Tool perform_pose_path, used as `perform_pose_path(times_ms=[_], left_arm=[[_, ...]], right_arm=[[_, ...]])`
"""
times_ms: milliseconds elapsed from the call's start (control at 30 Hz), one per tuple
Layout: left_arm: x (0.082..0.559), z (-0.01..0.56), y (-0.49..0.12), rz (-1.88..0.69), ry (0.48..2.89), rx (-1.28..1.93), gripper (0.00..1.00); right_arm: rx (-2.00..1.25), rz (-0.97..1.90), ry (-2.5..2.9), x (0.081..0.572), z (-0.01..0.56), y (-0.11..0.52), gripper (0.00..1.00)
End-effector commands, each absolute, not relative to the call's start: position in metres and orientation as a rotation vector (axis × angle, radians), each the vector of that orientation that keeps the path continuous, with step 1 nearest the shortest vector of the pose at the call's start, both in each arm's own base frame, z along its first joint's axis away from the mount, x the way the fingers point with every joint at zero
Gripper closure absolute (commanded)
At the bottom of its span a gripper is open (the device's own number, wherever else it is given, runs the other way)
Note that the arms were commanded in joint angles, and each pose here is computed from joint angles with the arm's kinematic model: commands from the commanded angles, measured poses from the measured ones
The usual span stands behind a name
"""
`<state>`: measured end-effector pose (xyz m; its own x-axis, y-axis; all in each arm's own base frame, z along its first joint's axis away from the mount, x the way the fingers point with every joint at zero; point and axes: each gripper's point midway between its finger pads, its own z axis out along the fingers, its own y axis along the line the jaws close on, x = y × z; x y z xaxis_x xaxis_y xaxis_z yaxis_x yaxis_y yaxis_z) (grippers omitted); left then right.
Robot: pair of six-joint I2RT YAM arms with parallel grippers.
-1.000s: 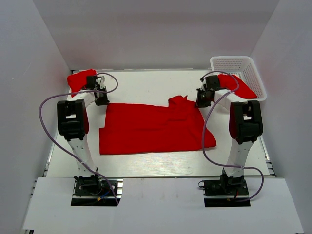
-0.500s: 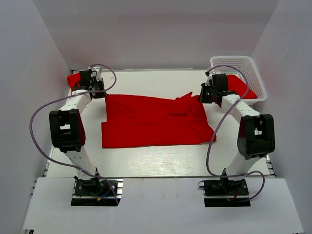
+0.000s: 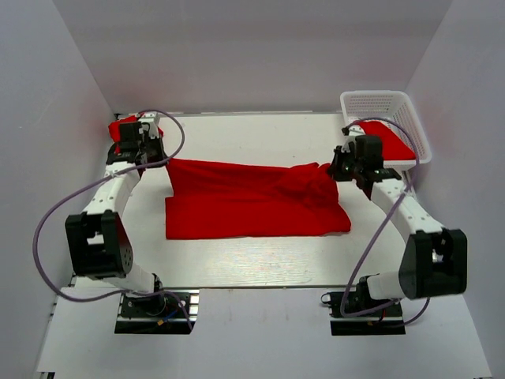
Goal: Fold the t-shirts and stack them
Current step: Fold the other side of the tshirt into a rectangle
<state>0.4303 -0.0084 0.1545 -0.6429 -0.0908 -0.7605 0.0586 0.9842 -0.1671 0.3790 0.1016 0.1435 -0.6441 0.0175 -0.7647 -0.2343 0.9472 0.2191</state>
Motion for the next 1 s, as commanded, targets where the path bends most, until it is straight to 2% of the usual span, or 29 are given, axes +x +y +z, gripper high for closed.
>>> perform_pose_path(times_ms=[0,133,333,967], left_arm=[[0.409,0.186,-0.007,-0.190,2.197,-0.008,1.00],[0.388,0.190,-0.007,-0.189,2.215,-0.039,1.00],[0.347,0.162,-0.005,-0.180,2.301,-0.122,1.00],[0.269,0.091,0.002,-0.115,2.531,-0.485,1.00]], right_arm=[[-0.178,0.379,2.173,0.370,0.161,0.100,1.00],[-0.172,0.409,2.226,0.342,0.140,0.101,1.00],[-0.123,0.428,2.289,0.312,0.114,0.096,1.00],[0.045,0.340,2.488,0.269,0.050,0.076,1.00]])
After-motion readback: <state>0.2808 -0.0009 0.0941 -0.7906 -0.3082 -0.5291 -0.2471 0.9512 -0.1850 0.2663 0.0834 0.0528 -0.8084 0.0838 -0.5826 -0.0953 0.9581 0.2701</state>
